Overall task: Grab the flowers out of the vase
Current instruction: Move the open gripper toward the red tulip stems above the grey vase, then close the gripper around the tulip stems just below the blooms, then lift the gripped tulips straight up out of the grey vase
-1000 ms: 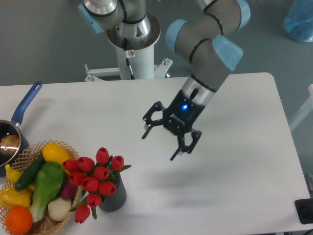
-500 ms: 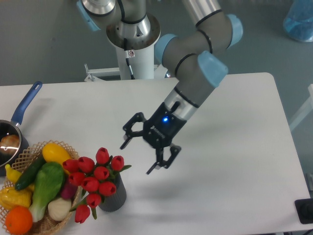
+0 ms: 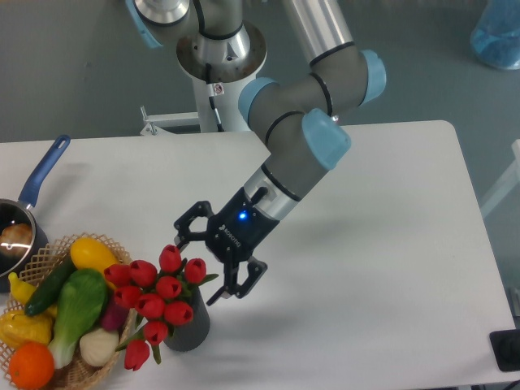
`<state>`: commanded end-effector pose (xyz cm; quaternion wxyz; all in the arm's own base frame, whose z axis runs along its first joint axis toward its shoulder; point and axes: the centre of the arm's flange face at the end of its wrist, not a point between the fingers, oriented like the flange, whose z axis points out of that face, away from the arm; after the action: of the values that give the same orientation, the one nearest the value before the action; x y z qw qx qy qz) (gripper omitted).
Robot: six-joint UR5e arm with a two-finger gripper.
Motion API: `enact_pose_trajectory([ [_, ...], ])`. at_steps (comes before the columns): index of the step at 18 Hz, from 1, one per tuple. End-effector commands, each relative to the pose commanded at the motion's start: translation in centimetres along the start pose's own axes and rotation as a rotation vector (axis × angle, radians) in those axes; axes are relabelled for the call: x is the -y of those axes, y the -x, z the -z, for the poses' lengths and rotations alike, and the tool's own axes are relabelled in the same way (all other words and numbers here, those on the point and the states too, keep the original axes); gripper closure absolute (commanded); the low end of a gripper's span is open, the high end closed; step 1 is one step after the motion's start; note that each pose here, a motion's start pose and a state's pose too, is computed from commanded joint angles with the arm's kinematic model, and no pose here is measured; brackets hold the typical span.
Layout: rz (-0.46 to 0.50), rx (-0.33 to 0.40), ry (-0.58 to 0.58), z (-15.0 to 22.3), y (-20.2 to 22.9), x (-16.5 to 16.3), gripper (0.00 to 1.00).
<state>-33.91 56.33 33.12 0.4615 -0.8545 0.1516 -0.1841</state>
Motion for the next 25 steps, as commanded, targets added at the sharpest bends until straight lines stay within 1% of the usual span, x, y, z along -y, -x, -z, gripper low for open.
enact_pose_trajectory([
  [1, 0.000, -0.004, -0.008, 0.0, 0.0, 0.1, 0.09],
  [2, -0.001, -0.009, -0.015, -0.1, -0.1, 0.2, 0.20],
  [4, 0.006, -0.021, -0.039, -0.1, -0.2, 0.3, 0.46],
  [5, 0.009, -0.027, -0.048, -0.1, -0.4, 0.3, 0.63],
  [7, 0.010, -0.029, -0.052, 0.0, -0.5, 0.4, 0.89],
  [8, 0.010, -0.029, -0.052, 0.0, -0.5, 0.4, 1.00],
  [11, -0.004, -0.020, -0.053, 0.5, -0.5, 0.8, 1.00],
  [16, 0.011, 0.004, -0.067, 2.2, -0.2, 1.3, 1.00],
  [19, 0.028, 0.028, -0.093, 4.2, -0.2, 3.7, 1.00],
  [22, 0.096, 0.021, -0.187, 7.0, 0.7, 6.4, 1.00],
  [25, 0.111, 0.029, -0.198, 7.9, 1.0, 6.9, 1.00],
])
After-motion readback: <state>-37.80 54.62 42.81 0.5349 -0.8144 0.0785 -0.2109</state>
